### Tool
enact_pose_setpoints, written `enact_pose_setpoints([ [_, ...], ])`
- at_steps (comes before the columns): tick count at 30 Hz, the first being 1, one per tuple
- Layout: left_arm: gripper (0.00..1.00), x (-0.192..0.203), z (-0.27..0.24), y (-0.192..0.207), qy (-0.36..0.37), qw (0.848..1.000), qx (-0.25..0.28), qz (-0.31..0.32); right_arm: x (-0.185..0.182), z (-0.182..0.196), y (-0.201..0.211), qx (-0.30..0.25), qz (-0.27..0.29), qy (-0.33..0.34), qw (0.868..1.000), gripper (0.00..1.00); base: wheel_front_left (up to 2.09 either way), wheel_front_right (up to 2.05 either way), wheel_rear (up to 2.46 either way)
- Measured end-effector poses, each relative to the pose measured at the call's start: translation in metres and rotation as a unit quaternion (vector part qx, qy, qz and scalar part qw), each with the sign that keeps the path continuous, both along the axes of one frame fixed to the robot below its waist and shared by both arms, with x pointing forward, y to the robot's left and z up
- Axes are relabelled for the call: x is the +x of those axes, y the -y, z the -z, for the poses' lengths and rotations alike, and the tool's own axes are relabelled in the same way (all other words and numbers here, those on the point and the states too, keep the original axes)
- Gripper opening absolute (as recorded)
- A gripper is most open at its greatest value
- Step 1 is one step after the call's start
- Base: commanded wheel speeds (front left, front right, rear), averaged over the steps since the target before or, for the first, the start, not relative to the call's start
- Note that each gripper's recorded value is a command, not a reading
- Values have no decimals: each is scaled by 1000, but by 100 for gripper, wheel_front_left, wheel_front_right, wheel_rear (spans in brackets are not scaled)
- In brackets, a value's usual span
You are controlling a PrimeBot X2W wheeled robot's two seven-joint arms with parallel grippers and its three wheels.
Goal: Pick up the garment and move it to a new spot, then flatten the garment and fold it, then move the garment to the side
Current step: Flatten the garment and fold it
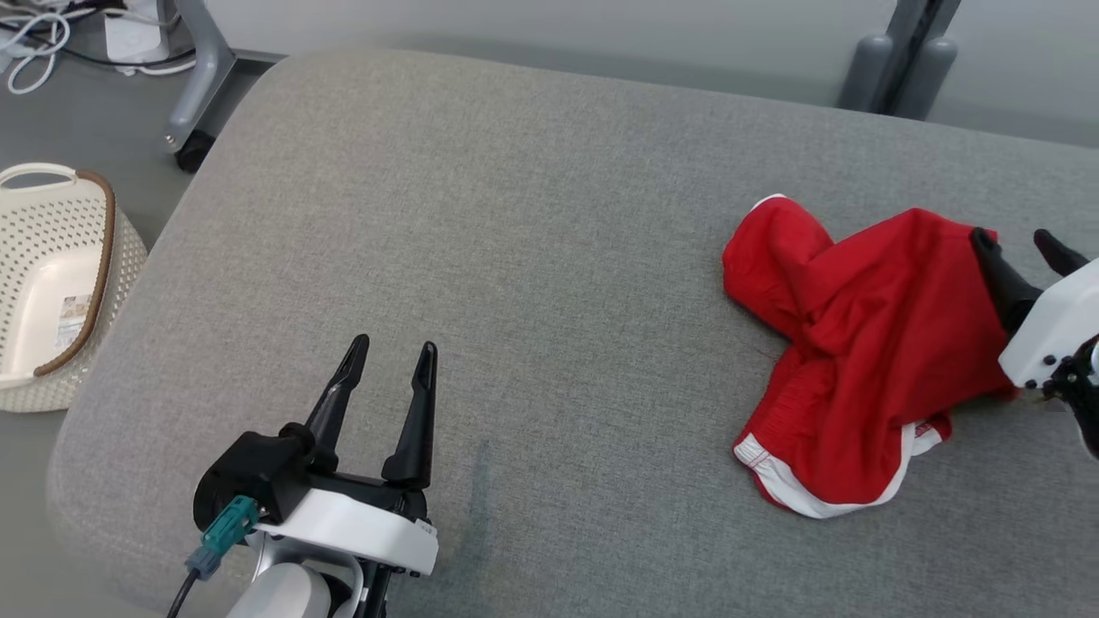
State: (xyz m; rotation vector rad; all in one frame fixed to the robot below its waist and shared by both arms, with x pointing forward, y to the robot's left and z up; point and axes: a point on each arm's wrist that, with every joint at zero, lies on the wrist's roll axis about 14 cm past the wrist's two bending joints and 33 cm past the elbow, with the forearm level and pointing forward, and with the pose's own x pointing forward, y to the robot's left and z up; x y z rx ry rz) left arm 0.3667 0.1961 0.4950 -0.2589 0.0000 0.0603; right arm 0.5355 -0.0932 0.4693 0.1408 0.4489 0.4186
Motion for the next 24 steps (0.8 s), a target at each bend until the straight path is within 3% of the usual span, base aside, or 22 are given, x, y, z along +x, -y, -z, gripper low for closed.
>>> enact_pose_setpoints([
  [9, 100, 2, -15, 25, 23, 999, 2, 47, -49, -44, 23, 34, 29, 102, 994, 100, 0, 0, 0],
  [16, 100, 14, -36, 45, 54, 995, 4, 81, -111, -89, 63, 60, 109, 240, 963, 100, 0, 0, 0],
  [24, 100, 16, -46, 71, 64, 991, 4, 121, -172, -80, 98, 55, 182, 263, 946, 100, 0, 0, 0],
])
